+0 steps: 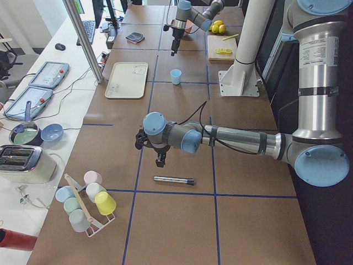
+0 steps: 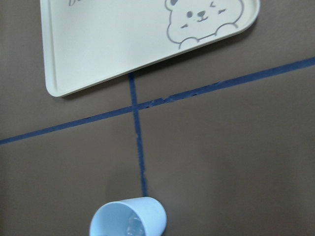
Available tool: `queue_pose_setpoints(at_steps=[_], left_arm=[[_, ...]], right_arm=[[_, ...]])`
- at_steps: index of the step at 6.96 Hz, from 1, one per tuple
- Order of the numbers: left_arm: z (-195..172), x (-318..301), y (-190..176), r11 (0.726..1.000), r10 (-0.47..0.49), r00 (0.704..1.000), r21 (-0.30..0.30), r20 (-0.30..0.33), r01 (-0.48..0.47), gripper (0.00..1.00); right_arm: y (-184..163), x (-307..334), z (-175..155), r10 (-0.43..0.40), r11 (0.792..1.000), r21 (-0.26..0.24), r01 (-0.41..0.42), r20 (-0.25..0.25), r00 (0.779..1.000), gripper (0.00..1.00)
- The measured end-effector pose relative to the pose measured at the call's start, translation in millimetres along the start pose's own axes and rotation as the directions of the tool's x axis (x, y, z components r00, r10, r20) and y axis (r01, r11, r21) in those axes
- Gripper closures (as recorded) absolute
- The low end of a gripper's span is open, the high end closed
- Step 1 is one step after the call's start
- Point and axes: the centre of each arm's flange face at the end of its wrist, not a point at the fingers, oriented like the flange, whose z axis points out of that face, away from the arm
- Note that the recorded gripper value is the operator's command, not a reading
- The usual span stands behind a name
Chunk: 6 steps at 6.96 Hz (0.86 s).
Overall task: Mash ice and strawberries in cup
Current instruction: 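Lower the left gripper onto the red strawberry and grasp it while the right gripper withdraws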
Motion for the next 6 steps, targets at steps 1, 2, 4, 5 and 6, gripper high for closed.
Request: queue_pose_setpoints(at_steps=[1, 2, 4, 5, 6], left_arm=[[27, 25, 1, 0.998, -0.064, 0.998, 0.009, 0.019, 0.063, 0.00], [49, 46, 4, 0.993, -0.121, 0.992, 0.017, 0.032, 0.120, 0.00], [90, 93, 3, 0.979, -0.200, 0.978, 0.036, 0.063, 0.198, 0.00], [108, 112, 5, 0.978, -0.205, 0.975, 0.047, 0.088, 0.202, 0.00], [123, 124, 9, 0.980, -0.196, 0.974, 0.052, 0.112, 0.191, 0.00]], right_arm=[[-12, 28, -15, -0.035, 0.999, -0.010, 0.035, -0.014, 0.999, 0.00], [-18, 43, -21, -0.058, 0.998, -0.013, 0.058, -0.025, 0.998, 0.00], [-20, 52, -21, -0.069, 0.998, -0.016, 0.069, -0.035, 0.997, 0.00], [-21, 54, -21, -0.069, 0.998, -0.016, 0.068, -0.038, 0.997, 0.00], [-21, 54, -20, -0.069, 0.998, -0.014, 0.068, -0.040, 0.997, 0.00]])
